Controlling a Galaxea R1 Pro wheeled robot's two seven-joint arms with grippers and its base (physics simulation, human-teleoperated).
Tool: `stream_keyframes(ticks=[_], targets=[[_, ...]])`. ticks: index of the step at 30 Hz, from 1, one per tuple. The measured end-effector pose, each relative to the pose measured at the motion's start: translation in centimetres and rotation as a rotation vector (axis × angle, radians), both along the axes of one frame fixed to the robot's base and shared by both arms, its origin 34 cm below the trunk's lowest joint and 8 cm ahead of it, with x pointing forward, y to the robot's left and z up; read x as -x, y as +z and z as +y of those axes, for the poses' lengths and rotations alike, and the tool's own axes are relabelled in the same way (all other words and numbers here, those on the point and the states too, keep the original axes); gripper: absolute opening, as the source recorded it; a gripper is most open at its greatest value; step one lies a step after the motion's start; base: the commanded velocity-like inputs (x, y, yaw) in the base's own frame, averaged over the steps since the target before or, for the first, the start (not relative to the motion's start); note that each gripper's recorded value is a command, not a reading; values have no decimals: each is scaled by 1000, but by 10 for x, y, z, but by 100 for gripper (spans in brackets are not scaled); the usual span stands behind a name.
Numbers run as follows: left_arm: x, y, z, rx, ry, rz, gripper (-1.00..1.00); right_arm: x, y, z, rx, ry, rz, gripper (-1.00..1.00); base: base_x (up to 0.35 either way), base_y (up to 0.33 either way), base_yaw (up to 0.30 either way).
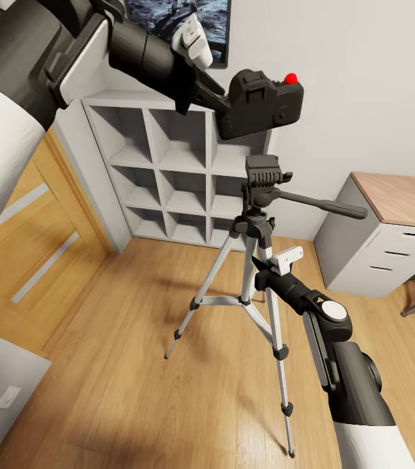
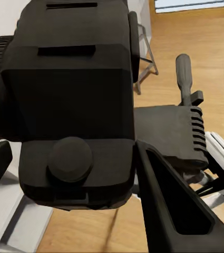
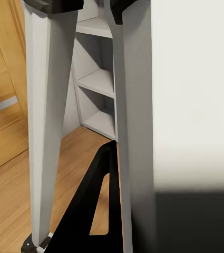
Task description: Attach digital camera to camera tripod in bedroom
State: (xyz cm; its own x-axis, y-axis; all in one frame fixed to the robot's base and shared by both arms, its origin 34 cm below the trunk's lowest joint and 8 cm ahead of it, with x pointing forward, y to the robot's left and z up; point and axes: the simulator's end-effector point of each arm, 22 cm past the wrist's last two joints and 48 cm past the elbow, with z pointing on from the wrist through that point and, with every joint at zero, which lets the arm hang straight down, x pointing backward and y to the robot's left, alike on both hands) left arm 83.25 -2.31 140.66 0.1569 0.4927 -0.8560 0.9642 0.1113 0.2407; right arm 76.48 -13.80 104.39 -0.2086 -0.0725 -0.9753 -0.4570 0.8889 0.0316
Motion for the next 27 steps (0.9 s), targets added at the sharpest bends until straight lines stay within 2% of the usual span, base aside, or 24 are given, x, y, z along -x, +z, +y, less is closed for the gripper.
stream_keyframes(ticks=[17, 27], targets=[[-1, -3, 0, 0, -3, 7, -100, 0, 0, -1, 0, -1, 1, -100, 0, 0, 0], [2, 2, -6, 27, -54, -45, -100, 0, 0, -1, -1, -2, 1, -100, 0, 0, 0]])
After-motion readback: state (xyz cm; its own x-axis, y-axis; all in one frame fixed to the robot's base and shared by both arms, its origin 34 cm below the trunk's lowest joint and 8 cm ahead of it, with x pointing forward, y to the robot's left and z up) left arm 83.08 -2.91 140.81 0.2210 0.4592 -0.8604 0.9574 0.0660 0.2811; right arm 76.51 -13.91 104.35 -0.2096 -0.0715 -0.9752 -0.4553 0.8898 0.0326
